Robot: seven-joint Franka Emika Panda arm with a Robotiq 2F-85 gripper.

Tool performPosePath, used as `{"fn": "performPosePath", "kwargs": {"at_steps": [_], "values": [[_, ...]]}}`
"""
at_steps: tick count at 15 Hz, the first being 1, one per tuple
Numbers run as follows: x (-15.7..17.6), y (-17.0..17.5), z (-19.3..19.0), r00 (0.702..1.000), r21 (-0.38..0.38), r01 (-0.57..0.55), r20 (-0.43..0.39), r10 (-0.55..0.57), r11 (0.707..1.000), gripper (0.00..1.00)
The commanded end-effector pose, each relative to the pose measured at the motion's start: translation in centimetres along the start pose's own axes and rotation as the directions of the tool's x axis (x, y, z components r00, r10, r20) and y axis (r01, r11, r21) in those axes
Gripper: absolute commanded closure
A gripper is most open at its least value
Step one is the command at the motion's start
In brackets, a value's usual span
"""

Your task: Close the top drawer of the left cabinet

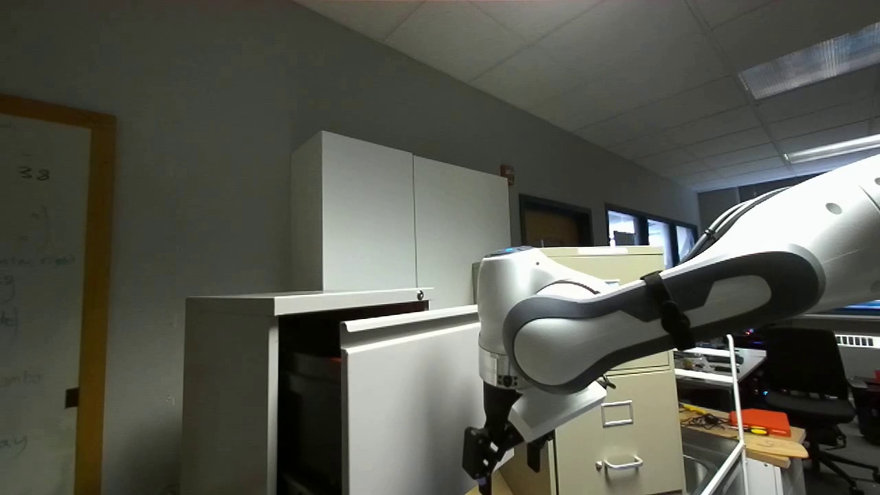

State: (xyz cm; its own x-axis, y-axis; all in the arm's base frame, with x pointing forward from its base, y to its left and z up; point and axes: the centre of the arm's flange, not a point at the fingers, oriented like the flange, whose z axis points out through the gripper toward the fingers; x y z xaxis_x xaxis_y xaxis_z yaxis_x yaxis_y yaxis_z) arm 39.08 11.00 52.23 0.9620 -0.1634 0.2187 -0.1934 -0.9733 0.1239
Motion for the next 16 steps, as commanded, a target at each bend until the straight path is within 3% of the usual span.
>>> {"fn": "performPosePath", "kwargs": {"at_steps": [1,3,6,7,8,11,16], "values": [[-0.4,-0.7,-3.1,0.99,-0.011,-0.075,-0.12,0.073,0.997,0.0],[-0.7,-1.0,-5.1,0.973,-0.002,-0.119,-0.201,0.116,0.993,0.0],[-1.3,-1.7,-8.0,0.923,0.032,-0.181,-0.34,0.181,0.983,0.0],[-1.6,-2.0,-9.1,0.901,0.047,-0.194,-0.385,0.197,0.98,0.23],[-1.9,-2.3,-10.1,0.878,0.063,-0.203,-0.431,0.21,0.977,0.25],[-2.6,-3.1,-12.8,0.791,0.115,-0.236,-0.555,0.259,0.965,0.5],[-3.8,-4.3,-16.0,0.612,0.183,-0.248,-0.732,0.3,0.951,0.86]]}}
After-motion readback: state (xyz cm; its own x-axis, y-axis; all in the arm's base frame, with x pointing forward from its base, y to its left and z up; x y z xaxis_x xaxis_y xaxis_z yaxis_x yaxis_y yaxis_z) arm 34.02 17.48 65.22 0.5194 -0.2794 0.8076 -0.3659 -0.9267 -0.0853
